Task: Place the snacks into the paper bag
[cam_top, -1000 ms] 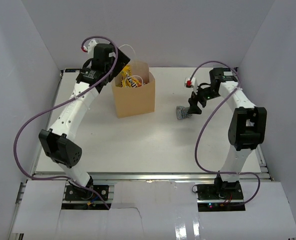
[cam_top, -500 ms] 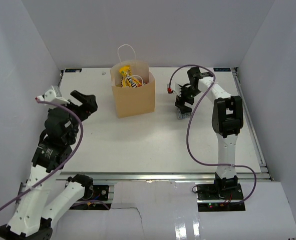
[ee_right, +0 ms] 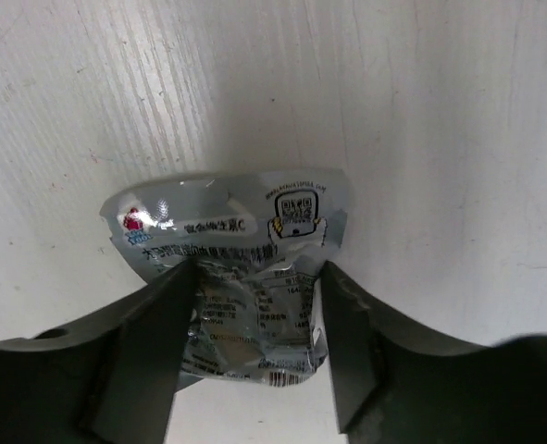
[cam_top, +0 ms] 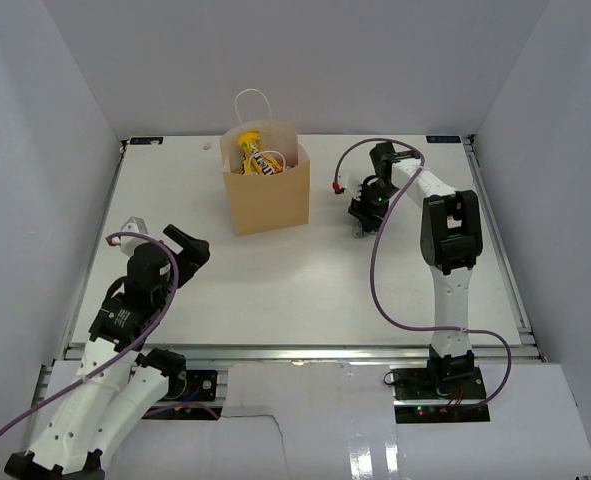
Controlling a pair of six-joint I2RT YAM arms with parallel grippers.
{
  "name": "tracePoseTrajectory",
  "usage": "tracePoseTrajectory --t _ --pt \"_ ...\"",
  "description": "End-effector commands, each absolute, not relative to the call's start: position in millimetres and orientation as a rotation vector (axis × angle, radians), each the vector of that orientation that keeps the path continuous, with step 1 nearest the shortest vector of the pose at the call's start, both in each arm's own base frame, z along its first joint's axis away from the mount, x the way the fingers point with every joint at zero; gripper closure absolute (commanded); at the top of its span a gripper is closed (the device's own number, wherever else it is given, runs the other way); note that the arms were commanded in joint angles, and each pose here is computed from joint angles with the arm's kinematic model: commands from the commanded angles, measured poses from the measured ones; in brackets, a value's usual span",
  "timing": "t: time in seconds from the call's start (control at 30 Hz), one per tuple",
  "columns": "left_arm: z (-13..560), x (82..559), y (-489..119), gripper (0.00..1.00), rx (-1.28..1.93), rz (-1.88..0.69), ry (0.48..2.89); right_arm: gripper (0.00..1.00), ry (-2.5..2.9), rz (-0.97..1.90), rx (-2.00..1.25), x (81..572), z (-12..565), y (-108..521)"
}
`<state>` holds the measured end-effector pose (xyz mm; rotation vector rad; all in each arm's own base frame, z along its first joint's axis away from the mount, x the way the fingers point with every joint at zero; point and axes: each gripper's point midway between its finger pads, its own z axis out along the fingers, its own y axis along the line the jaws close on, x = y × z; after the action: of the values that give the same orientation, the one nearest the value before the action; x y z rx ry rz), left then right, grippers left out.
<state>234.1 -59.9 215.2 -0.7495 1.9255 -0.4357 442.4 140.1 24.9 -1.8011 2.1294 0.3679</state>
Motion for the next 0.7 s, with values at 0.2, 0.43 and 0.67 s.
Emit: tracePoseTrajectory --t 0.2,0.43,0.67 --pt "204 238 -73 0.02 -0.777 -0.506 1.952 0.66 2.224 0.482 -1.743 410 13 139" --pt "200 236 -72 0.02 -0.785 -0.510 1.950 0.87 2.144 0.624 -1.547 409 72 158" --pt "195 237 -74 0.02 -0.783 -0.515 1.961 0.92 1.926 0.707 -1.171 446 218 201"
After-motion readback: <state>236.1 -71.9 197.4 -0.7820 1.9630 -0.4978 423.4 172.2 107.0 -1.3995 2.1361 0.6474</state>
